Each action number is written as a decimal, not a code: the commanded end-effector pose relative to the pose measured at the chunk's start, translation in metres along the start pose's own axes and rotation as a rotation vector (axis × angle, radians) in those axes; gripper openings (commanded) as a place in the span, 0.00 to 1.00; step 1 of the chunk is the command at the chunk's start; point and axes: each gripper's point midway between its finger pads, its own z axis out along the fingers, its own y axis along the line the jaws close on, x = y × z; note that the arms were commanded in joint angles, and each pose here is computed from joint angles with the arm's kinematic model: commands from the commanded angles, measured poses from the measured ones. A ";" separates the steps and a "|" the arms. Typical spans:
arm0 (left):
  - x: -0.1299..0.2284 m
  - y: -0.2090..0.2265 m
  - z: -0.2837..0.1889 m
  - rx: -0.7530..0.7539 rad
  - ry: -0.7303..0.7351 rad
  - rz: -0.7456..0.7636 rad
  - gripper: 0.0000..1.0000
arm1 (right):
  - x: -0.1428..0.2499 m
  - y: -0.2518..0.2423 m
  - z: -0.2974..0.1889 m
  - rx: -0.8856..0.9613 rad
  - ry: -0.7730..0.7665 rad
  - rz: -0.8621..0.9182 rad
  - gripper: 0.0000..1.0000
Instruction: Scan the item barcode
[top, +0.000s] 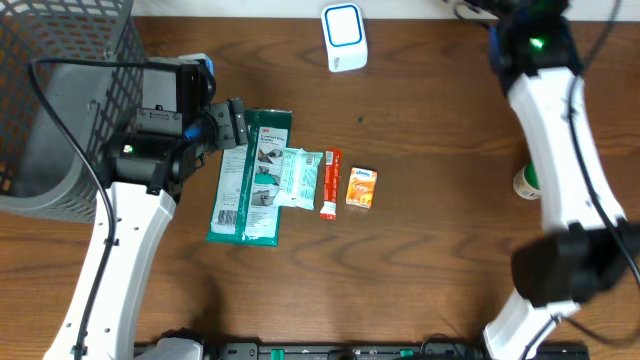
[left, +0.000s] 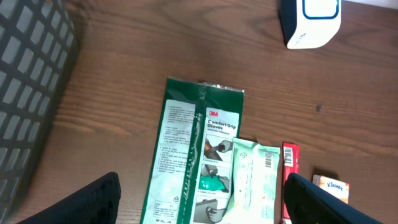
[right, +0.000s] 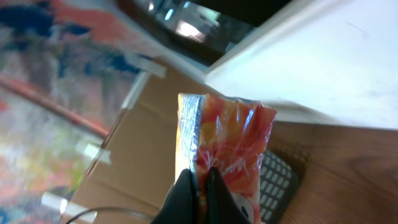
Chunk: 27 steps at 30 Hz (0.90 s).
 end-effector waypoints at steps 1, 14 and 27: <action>0.001 0.001 0.000 -0.006 0.002 -0.006 0.84 | -0.002 -0.063 0.027 0.068 -0.028 0.110 0.01; 0.001 0.001 0.000 -0.006 0.002 -0.006 0.84 | 0.027 -0.237 0.074 0.177 -0.142 0.157 0.01; 0.001 0.001 0.000 -0.006 0.002 -0.006 0.84 | 0.067 -0.316 0.076 0.255 -0.108 0.277 0.01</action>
